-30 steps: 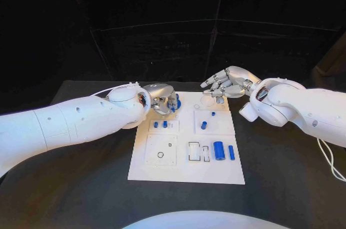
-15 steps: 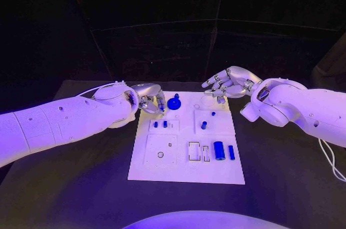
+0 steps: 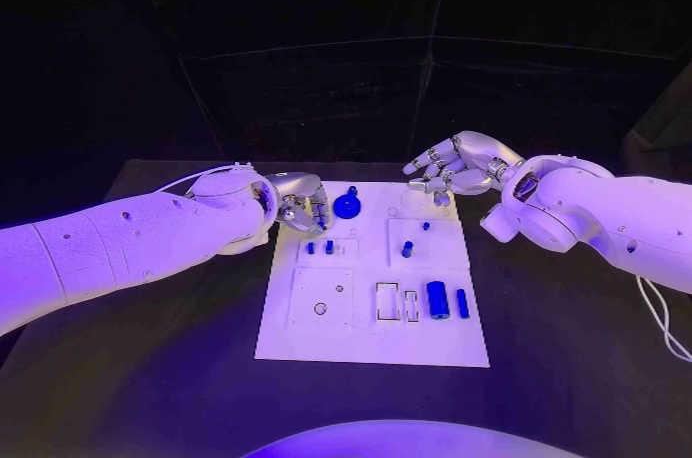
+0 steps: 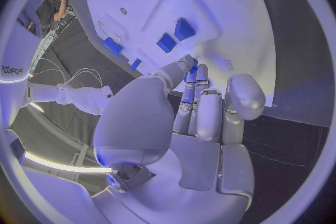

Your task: Assemble the parts on the task board

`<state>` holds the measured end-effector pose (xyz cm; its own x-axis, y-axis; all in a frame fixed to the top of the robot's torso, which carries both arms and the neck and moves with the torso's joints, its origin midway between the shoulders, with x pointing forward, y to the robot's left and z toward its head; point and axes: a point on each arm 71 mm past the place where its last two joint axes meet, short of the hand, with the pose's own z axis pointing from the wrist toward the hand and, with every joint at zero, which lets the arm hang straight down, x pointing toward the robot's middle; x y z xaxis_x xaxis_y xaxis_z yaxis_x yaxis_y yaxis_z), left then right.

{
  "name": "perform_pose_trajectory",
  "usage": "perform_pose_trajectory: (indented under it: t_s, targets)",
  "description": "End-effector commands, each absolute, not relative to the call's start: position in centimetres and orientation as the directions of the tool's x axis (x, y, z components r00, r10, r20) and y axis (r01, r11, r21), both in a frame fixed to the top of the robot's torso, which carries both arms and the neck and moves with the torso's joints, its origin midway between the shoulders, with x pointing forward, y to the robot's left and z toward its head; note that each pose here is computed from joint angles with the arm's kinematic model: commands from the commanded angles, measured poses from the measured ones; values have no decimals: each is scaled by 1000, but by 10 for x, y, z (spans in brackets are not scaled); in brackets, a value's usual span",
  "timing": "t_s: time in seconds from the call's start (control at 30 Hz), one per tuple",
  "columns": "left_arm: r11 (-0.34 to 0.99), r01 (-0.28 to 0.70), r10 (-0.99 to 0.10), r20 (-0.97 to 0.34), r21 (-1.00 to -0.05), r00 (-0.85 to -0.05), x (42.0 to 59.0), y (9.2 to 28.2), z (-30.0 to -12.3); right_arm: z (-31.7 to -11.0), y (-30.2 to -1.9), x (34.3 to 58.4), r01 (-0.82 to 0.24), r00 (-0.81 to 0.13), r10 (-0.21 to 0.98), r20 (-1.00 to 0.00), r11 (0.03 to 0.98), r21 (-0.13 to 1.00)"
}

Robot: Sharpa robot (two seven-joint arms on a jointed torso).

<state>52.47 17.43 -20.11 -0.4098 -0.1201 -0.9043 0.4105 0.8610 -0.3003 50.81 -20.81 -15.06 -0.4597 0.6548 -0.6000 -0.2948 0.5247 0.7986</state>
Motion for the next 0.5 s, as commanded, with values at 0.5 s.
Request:
perform_pose_trajectory:
  t_s: [0.5]
  targets:
    - [863, 405, -116, -897, -304, -426, 527, 168, -205, -149, -204, 507, -317, -463, 647, -606, 517, 795]
